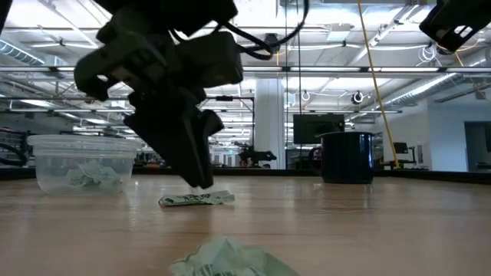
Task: Pick and place Stevia / Truvia into bins
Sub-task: Put the stevia packet into the left transparent plastic container
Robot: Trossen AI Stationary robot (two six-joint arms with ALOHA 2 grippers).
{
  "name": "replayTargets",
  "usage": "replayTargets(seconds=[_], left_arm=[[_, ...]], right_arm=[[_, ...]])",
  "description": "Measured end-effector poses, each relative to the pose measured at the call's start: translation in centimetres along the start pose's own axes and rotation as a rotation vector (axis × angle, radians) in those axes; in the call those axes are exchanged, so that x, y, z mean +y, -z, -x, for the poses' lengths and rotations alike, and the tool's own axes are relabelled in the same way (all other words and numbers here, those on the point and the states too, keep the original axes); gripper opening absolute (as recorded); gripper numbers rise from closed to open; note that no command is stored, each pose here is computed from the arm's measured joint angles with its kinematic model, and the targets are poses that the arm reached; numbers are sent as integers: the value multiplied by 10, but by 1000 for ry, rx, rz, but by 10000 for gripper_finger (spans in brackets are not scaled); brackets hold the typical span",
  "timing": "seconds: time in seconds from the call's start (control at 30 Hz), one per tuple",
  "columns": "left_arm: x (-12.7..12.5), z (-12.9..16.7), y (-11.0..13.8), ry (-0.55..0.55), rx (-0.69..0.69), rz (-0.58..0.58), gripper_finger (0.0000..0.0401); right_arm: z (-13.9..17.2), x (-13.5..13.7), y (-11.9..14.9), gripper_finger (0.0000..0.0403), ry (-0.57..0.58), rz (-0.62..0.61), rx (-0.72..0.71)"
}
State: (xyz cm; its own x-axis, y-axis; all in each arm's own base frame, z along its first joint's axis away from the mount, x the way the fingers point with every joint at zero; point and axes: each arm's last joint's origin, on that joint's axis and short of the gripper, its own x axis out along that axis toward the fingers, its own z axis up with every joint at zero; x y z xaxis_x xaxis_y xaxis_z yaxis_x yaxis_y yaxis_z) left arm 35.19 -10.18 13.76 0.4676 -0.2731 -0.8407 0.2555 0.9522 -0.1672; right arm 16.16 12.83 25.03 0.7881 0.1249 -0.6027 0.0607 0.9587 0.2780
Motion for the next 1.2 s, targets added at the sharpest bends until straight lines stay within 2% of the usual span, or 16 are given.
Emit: replayTargets(seconds=[0.2, 0.33, 0.4, 0.57, 0.7, 0.8, 0.93, 1.0, 1.07, 1.2], left_arm=[[2, -16, -6, -9, 22, -50, 108], [4, -23, -1, -40, 60, -85, 104], [4, -23, 0, -65, 73, -114, 87], [7, -10, -4, -103, 53, -141, 11], [8, 19, -8, -204, 49, -138, 10], [5, 59, -7, -321, 86, -130, 5], [-2, 115, -1, -464, 58, -5, 8], [-9, 141, 2, -474, 10, 56, 5], [-15, 158, 9, -466, -1, 122, 4], [-18, 168, 23, -440, 77, 272, 9]], right_arm=[[-8, -5, 11, 73, 0, 40, 0], [-15, -11, 23, 73, 0, 36, 2], [-19, -13, 29, 73, -8, 33, -6], [-28, -20, 42, 73, -38, 3, -51], [-35, -26, 51, 73, -72, -59, -176], [-38, -35, 60, 73, -74, -98, -294], [-42, -55, 74, 73, -49, -79, -410], [-42, -65, 80, 73, -44, -80, -442], [-42, -70, 80, 73, -33, -43, -480], [-41, -66, 64, 73, 13, 155, -535]])
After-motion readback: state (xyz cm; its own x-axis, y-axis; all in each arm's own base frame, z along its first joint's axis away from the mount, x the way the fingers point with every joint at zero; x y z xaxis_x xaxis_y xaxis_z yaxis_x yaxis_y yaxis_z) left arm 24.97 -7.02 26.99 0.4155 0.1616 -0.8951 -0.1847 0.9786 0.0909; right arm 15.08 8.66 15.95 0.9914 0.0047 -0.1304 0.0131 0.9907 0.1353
